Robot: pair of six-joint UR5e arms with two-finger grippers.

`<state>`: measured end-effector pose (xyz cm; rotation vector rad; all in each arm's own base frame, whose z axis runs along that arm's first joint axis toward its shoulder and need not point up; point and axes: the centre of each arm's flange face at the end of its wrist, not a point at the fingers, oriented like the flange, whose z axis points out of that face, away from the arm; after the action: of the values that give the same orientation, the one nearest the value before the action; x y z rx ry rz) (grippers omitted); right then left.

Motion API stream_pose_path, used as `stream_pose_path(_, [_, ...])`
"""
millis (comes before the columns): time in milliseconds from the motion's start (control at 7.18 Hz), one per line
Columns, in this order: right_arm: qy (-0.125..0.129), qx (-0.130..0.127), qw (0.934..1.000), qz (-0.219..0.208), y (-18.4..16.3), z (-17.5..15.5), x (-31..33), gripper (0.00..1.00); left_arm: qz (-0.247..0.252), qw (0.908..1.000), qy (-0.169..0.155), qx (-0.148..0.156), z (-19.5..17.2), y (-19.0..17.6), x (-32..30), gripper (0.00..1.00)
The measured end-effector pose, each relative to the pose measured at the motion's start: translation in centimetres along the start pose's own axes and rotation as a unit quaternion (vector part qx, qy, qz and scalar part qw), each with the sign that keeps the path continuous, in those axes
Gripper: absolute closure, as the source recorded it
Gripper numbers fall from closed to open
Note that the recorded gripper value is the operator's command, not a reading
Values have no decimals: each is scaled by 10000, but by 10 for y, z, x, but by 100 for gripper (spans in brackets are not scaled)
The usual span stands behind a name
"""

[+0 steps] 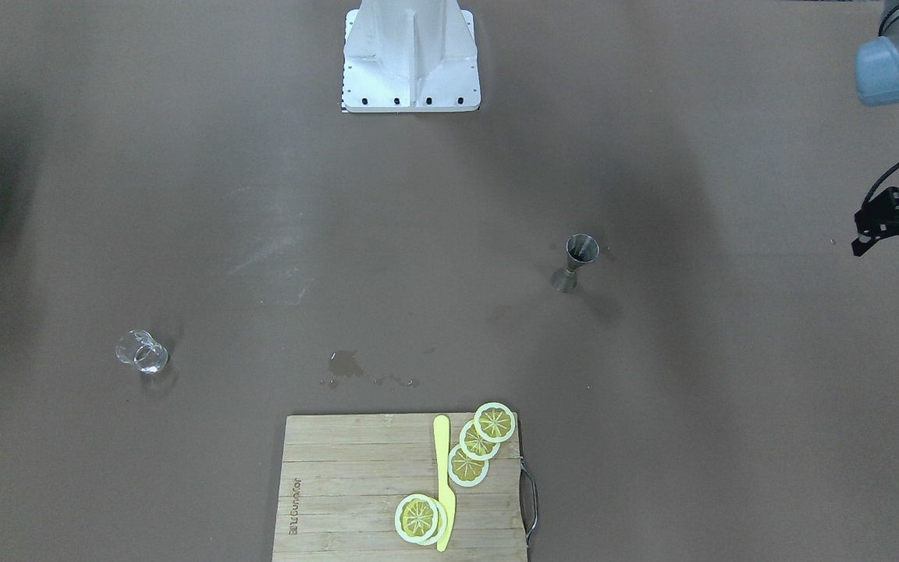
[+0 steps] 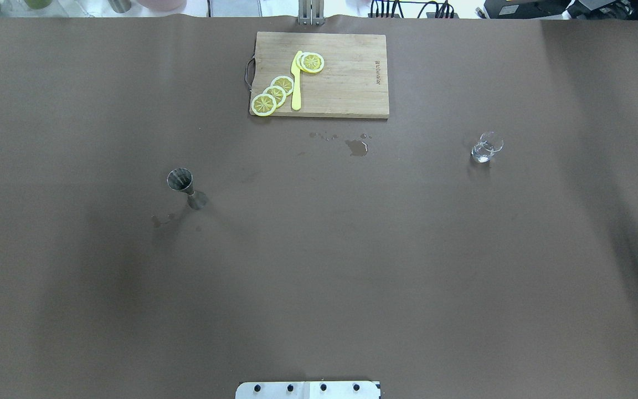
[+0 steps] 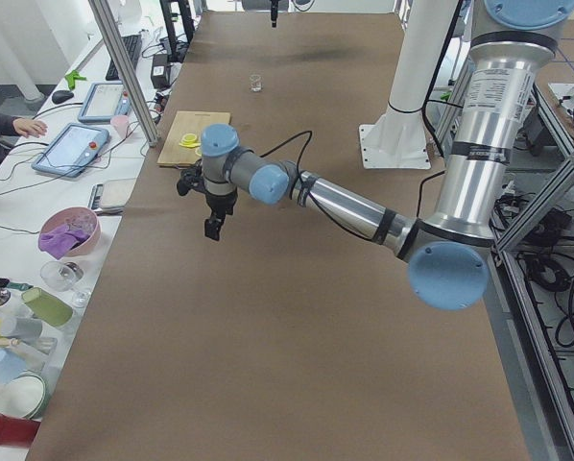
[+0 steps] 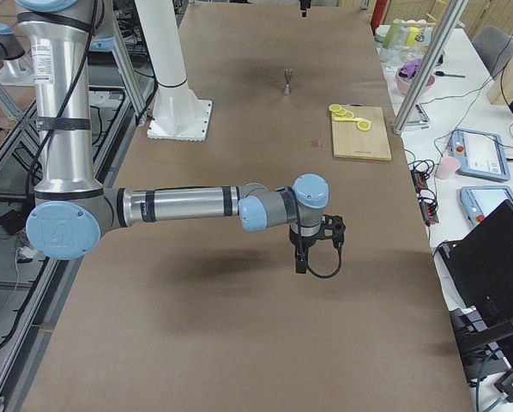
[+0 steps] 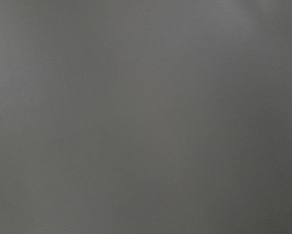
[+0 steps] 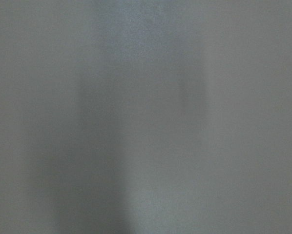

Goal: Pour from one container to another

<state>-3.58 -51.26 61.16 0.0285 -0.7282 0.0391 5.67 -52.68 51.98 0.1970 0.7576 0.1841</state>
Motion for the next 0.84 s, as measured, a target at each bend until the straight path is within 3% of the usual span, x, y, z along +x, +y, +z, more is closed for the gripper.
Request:
stream_pose_path(418, [1, -9, 10000, 1, 0, 1, 0, 0, -319, 9990, -113, -296, 5, 99, -107, 2])
stream_pose_path(836, [-7, -5, 10000, -4, 0, 0, -1, 0, -369, 9983, -47, -453, -5, 125, -146, 2])
